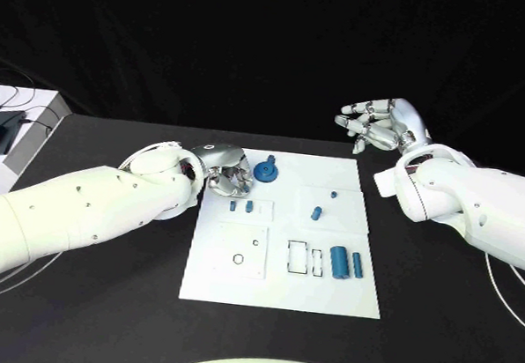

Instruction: Assemble the parts on the task board

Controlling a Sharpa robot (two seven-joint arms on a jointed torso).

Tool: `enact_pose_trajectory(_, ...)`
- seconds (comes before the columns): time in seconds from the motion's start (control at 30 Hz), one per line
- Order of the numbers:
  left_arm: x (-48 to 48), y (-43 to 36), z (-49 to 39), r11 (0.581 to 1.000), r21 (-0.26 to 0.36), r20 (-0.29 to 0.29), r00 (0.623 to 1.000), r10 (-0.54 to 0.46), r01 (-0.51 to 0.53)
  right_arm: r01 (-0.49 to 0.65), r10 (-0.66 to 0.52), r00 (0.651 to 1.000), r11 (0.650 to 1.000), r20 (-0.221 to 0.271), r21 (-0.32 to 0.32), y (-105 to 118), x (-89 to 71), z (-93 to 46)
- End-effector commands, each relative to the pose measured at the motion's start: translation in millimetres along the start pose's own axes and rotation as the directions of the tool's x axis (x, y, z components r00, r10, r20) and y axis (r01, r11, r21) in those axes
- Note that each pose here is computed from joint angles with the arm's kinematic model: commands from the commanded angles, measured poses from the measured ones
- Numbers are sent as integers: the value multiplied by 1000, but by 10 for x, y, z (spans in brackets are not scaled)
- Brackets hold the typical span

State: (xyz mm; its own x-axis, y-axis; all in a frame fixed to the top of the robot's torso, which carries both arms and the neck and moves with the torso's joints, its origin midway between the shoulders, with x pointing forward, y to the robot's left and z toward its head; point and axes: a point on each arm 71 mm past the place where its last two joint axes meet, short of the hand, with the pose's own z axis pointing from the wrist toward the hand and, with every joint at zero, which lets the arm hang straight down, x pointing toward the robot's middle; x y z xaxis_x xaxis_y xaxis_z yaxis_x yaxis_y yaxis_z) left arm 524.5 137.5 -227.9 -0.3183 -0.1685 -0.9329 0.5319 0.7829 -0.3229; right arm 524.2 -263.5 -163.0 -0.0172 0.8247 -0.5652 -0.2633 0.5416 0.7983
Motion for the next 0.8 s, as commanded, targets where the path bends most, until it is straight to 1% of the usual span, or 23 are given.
enact_pose_trajectory(0.03,15,-14,11,1000,0,-4,1000,12,-12,2,-2,1000,1000,2,-13,15,-1,0)
enact_pose_trajectory(0.3,21,-33,24,1000,-3,-8,1000,18,-18,2,-2,1000,1000,3,-14,17,0,0)
enact_pose_trajectory(0.53,30,-10,23,1000,-19,-24,999,24,-25,2,-2,1000,1000,4,-13,15,-4,-2)
enact_pose_trajectory(0.8,29,5,22,999,-27,-24,999,29,-30,2,-2,1000,1000,4,-12,13,-6,-2)
